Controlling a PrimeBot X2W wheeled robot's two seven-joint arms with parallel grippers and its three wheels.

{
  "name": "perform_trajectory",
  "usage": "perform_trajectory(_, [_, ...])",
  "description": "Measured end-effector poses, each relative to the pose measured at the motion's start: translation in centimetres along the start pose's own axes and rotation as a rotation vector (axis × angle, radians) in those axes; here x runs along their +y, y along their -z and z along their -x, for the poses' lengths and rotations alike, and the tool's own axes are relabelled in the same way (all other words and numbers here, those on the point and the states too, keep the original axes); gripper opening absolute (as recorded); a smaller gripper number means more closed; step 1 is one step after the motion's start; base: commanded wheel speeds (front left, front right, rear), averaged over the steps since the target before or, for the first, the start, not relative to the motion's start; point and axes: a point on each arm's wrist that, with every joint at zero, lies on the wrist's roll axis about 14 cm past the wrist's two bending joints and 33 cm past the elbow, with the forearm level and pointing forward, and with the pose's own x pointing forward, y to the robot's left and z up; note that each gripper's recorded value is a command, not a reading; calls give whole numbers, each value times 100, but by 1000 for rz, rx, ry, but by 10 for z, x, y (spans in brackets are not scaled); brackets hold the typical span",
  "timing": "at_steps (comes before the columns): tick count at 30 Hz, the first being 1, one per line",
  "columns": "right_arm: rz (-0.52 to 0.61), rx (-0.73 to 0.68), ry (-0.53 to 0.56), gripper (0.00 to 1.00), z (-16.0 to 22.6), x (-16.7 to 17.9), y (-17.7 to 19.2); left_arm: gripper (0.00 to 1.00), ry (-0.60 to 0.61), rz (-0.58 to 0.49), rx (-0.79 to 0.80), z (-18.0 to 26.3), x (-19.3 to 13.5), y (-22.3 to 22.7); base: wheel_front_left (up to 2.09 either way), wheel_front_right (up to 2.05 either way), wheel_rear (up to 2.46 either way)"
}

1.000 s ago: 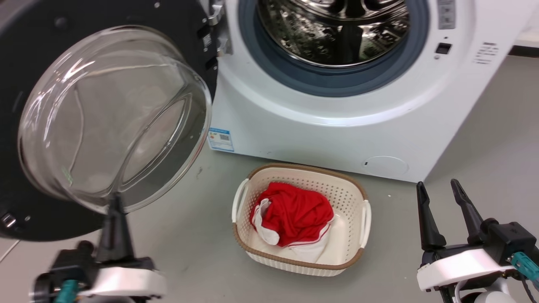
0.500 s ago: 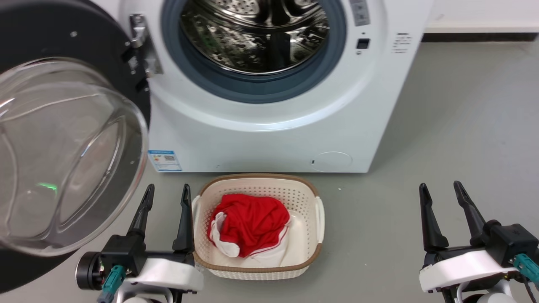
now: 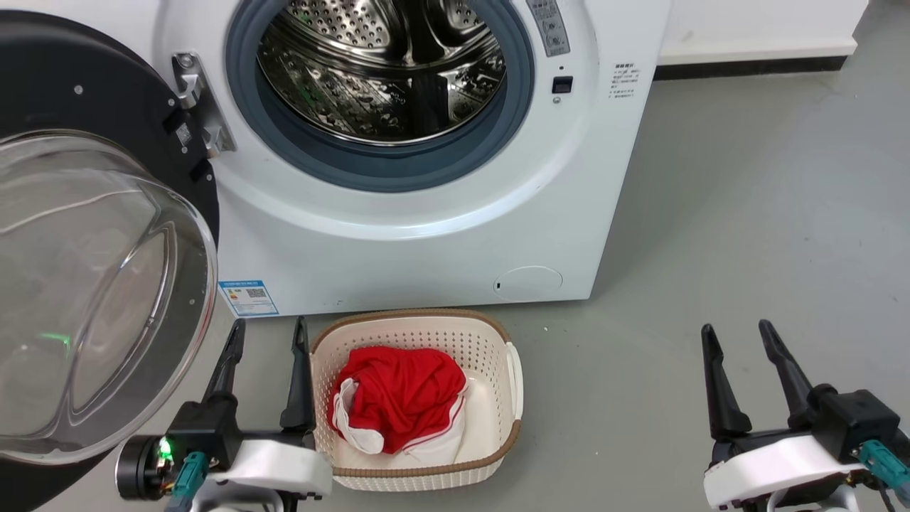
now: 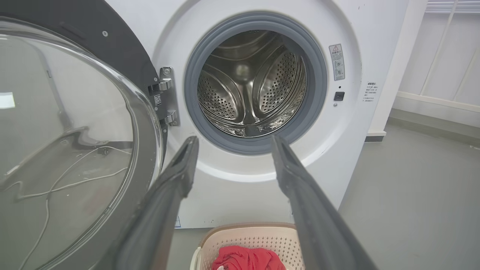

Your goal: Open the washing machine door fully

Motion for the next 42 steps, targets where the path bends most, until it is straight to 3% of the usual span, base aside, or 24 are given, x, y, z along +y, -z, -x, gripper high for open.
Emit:
perform_trajectory(11, [-7,-4,-50,100,1,17,-3,100,-58,-10,6,19,16,-1,0,0,0])
perform_trajectory(32, [-19,6,-63,100,5,22,0,100,-61,-10,14,24,19,1,0,0,0])
perform_trajectory(33, [-19,10,-62,0,5,22,1,0,-61,-10,18,24,19,2,0,0,0])
perform_trajectory(36, [-29,41,-58,0,9,21,11,0,-69,-1,60,30,20,14,0,0,0])
perform_trajectory(42, [-152,61,-31,0,10,17,16,0,-103,120,110,32,25,25,0,0,0])
